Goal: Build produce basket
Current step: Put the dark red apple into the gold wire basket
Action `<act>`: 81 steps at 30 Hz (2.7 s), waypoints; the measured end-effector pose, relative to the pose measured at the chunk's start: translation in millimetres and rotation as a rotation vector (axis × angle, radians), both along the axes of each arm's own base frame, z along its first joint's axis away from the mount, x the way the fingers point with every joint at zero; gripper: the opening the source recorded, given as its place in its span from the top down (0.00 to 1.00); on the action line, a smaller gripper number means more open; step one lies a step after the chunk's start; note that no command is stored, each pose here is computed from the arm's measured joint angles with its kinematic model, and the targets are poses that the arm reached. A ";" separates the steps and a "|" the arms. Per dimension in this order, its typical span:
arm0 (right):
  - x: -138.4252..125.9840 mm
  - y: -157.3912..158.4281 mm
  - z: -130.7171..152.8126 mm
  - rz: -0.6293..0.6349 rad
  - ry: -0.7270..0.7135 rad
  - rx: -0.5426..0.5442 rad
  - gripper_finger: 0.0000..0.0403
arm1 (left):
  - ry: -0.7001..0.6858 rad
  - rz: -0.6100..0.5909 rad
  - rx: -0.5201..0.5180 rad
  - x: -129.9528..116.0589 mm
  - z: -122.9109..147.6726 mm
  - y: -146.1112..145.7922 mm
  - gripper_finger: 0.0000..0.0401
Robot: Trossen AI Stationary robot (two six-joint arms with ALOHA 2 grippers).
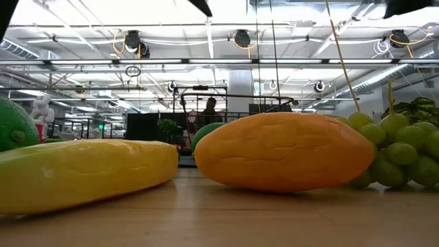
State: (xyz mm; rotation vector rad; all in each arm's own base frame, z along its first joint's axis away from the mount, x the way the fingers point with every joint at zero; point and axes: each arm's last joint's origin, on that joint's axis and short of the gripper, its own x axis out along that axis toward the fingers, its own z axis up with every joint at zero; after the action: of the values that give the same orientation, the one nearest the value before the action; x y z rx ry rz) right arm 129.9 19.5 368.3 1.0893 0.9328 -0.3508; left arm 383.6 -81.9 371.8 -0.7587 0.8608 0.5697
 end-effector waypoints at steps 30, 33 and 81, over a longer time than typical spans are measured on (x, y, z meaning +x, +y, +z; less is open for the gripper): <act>36.2 100.1 -141.5 -0.040 0.488 0.149 0.03 | -0.112 -0.118 0.072 -26.7 4.3 -90.6 0.06; 38.4 103.5 -151.7 -0.056 0.486 0.152 0.03 | -0.121 -0.132 0.106 -30.2 4.5 -97.2 0.06; 53.3 92.4 -135.1 -0.191 0.158 0.148 0.14 | 0.114 -0.233 0.367 -76.1 21.4 -70.1 0.06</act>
State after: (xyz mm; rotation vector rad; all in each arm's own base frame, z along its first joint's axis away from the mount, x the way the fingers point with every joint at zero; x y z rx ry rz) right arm 183.2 111.9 233.2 1.3051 1.0085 -0.5380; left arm 307.5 -152.0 393.2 -0.2892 0.9034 0.5459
